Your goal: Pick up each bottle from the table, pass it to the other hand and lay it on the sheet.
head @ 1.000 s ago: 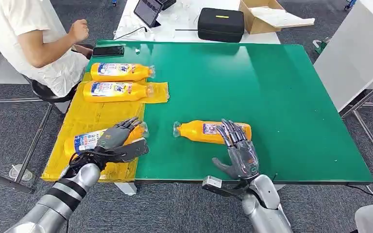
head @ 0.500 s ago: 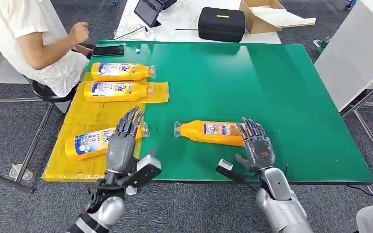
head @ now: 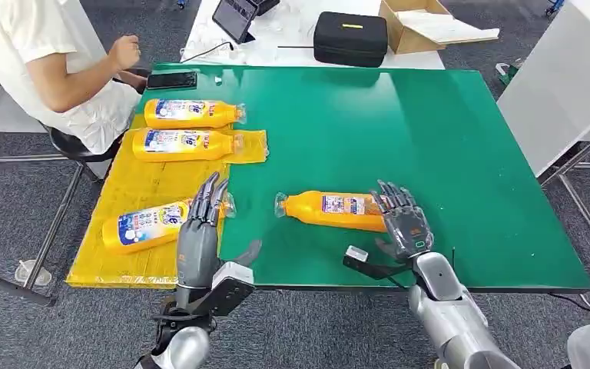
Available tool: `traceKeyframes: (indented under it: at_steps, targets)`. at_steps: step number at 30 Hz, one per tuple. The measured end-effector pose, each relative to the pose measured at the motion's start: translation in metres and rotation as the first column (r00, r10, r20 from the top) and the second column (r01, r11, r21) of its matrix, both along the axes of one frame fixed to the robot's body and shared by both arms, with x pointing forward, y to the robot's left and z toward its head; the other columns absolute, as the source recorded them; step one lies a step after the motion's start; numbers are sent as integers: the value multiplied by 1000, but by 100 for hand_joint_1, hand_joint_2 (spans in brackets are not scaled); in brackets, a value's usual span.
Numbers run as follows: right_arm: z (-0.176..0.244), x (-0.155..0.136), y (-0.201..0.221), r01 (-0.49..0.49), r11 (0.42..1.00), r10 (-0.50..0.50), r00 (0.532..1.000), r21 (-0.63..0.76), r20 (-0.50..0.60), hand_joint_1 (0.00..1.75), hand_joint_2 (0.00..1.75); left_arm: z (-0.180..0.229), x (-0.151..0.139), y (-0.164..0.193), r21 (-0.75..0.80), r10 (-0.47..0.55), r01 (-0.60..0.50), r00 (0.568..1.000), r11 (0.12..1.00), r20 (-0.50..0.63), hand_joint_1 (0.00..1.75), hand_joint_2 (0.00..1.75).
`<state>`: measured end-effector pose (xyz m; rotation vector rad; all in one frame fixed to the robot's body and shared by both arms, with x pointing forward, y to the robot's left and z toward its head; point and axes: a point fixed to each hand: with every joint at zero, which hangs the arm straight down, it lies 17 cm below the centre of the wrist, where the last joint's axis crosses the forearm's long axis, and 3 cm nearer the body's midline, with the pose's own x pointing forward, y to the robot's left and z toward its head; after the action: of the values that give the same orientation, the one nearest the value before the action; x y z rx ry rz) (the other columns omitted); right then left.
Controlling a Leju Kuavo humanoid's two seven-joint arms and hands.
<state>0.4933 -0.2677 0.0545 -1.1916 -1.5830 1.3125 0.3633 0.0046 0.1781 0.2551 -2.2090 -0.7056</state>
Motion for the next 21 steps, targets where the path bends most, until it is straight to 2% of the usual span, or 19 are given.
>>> traceKeyframes:
  at_steps: [6, 12, 17, 21]
  targets:
    - [-11, 11, 14, -17, 998, 23, 995, 55, -98, 0, 175, 1, -3, -8, -34, -43, 42, 999, 999, -28, 0, 175]
    - [-16, 24, 25, -30, 998, 38, 983, 50, -178, 0, 175, 8, -1, -13, -61, -67, 64, 997, 996, -36, 0, 175]
    - [-20, 32, 29, -9, 999, 20, 971, 45, -237, 0, 175, 14, -1, -16, -83, -83, 79, 996, 993, -40, 0, 175]
    - [-23, 40, 24, 43, 999, -37, 960, 14, -278, 0, 175, 14, 1, -17, -91, -88, 83, 995, 992, -54, 0, 175]
